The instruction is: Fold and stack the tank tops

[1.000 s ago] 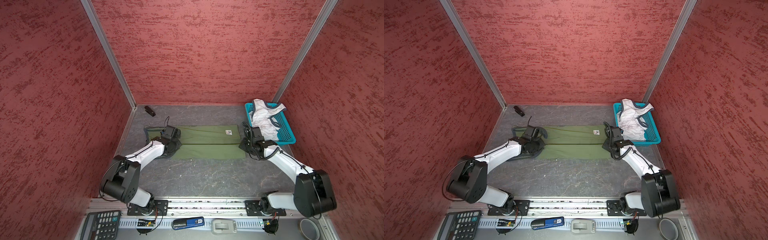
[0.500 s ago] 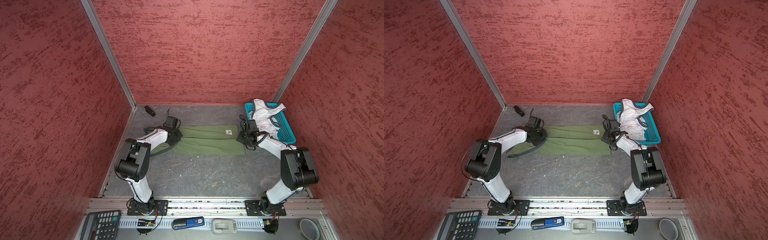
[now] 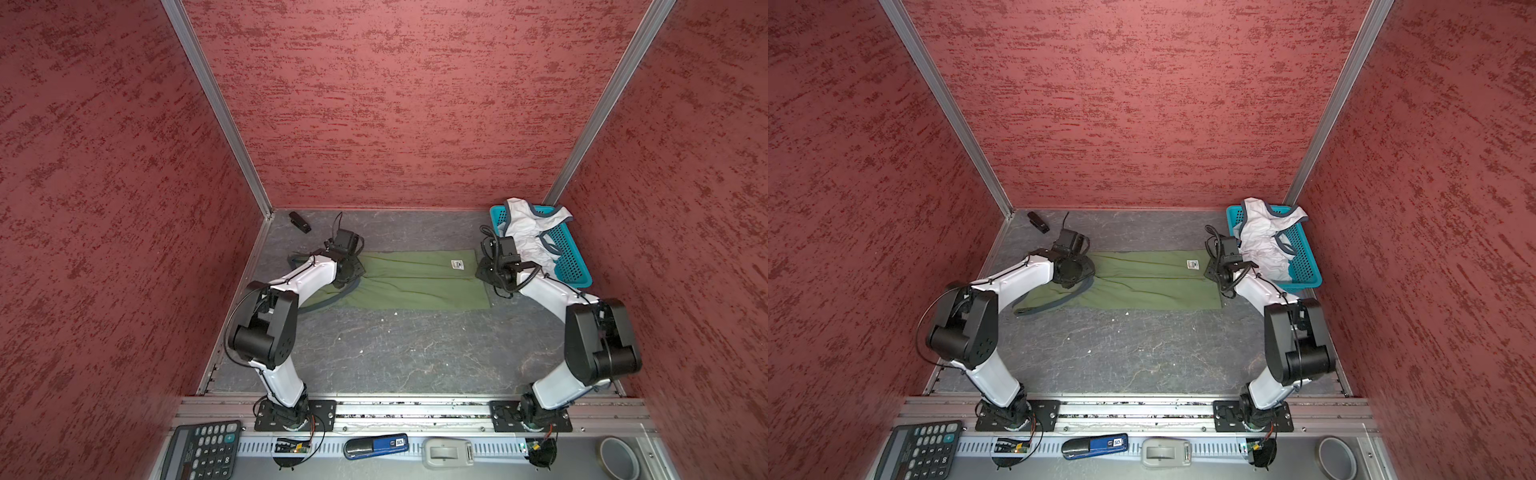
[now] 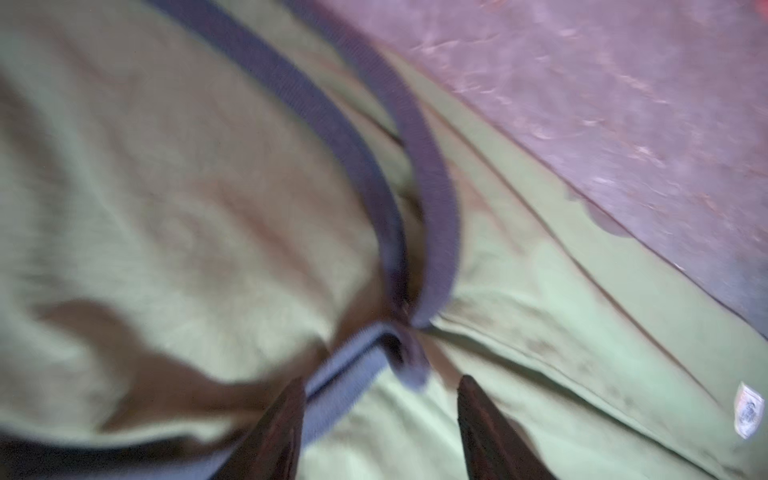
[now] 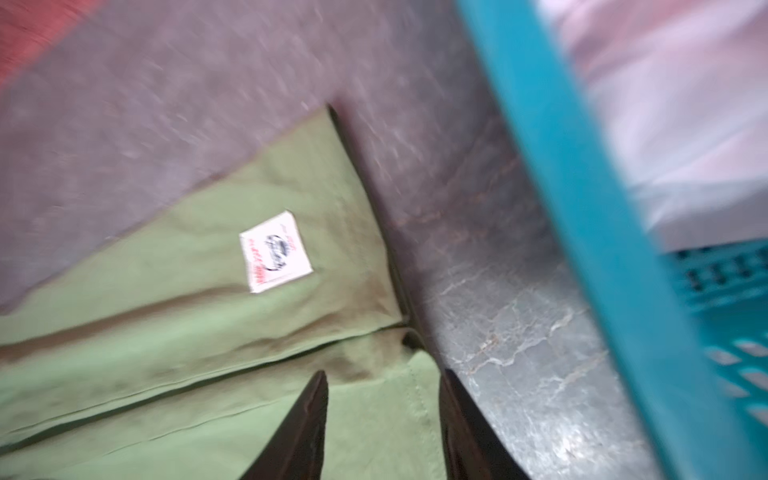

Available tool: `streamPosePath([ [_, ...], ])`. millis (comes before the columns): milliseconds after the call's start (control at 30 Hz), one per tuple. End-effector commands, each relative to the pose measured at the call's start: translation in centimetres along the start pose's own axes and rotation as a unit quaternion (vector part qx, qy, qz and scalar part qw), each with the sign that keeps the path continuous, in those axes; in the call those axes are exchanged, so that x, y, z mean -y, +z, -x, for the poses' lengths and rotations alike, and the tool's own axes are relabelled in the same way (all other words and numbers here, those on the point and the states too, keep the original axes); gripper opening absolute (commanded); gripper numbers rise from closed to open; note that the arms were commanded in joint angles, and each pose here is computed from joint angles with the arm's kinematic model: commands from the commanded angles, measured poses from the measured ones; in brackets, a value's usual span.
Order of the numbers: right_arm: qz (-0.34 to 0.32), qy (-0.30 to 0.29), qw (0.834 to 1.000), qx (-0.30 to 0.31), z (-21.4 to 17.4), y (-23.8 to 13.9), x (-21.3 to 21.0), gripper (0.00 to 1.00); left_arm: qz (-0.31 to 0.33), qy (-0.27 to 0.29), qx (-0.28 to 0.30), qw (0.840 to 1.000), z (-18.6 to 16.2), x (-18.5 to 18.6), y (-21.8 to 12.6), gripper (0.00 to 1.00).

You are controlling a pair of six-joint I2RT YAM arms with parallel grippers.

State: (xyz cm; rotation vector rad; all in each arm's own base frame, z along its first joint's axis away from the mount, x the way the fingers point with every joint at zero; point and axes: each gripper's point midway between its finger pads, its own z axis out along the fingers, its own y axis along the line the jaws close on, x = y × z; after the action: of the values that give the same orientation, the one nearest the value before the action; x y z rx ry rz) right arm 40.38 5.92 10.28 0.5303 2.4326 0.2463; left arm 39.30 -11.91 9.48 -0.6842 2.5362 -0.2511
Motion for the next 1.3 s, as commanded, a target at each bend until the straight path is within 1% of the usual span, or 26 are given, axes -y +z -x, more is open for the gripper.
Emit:
streamPosePath([
  [0,0.025,-0.033,0.999,0.004,-0.4,-1.6,-1.8,0.48,-0.004,0.046,0.033,0.998,-1.4,1.2,-2.3,0.66],
  [33,0.038,-0.037,0.999,-0.002,-1.0,-1.5,-2.5,0.49,-0.014,0.055,0.032,0.998,-2.1,2.0,-2.4,0.66],
  [100,0.057,-0.042,0.997,-0.014,-2.0,-1.0,-3.9,0.49,-0.039,0.064,0.006,0.997,-3.7,3.4,-1.4,0.65],
  [133,0.065,-0.046,0.997,-0.023,-2.5,-0.5,-4.6,0.49,-0.046,0.064,-0.007,0.997,-4.1,4.0,-0.7,0.63],
  [267,0.086,-0.054,0.994,-0.049,-3.8,1.6,-6.7,0.49,-0.056,0.078,-0.039,0.995,-5.1,5.5,2.3,0.6],
  [367,0.082,-0.054,0.992,-0.077,-4.9,3.5,-6.8,0.49,-0.051,0.09,-0.056,0.993,-5.6,5.9,4.3,0.6],
  [500,0.037,-0.051,0.992,-0.108,-6.7,5.3,-4.9,0.5,-0.045,0.092,-0.088,0.991,-7.2,5.6,6.0,0.6],
  [600,-0.004,-0.043,0.992,-0.118,-7.7,6.0,-2.4,0.5,-0.04,0.088,-0.103,0.99,-8.2,4.8,6.2,0.6],
  [700,-0.045,-0.031,0.992,-0.114,-7.9,6.1,0.3,0.5,-0.042,0.085,-0.106,0.99,-8.6,4.0,5.5,0.61],
  [767,-0.062,-0.025,0.992,-0.112,-7.9,6.1,1.7,0.5,-0.052,0.085,-0.107,0.989,-8.5,3.9,4.6,0.65],
  [867,-0.052,-0.026,0.992,-0.112,-7.8,6.1,1.7,0.5,-0.093,0.088,-0.114,0.985,-7.2,4.3,1.5,0.72],
  [933,-0.051,-0.027,0.992,-0.11,-7.6,6.0,1.6,0.51,-0.085,0.085,-0.091,0.989,-5.7,2.9,-1.0,0.75],
  [967,-0.05,-0.029,0.992,-0.11,-7.5,6.0,1.6,0.51,-0.074,0.078,-0.08,0.991,-5.2,1.5,-2.2,0.76],
  [1033,-0.051,-0.032,0.993,-0.105,-7.2,5.8,1.6,0.51,-0.054,0.04,-0.066,0.996,-4.6,-2.1,-3.8,0.76],
  [1133,-0.049,-0.035,0.994,-0.096,-7.0,5.8,1.7,0.51,-0.031,-0.052,-0.037,0.997,-4.5,-8.6,-5.5,0.75],
  [1200,-0.043,-0.036,0.994,-0.093,-6.9,5.8,1.6,0.51,-0.004,-0.108,-0.006,0.994,-4.5,-12.7,-6.5,0.74],
  [1267,-0.038,-0.035,0.994,-0.094,-7.0,5.9,1.5,0.51,0.014,-0.148,0.015,0.989,-4.4,-15.5,-7.1,0.74],
])
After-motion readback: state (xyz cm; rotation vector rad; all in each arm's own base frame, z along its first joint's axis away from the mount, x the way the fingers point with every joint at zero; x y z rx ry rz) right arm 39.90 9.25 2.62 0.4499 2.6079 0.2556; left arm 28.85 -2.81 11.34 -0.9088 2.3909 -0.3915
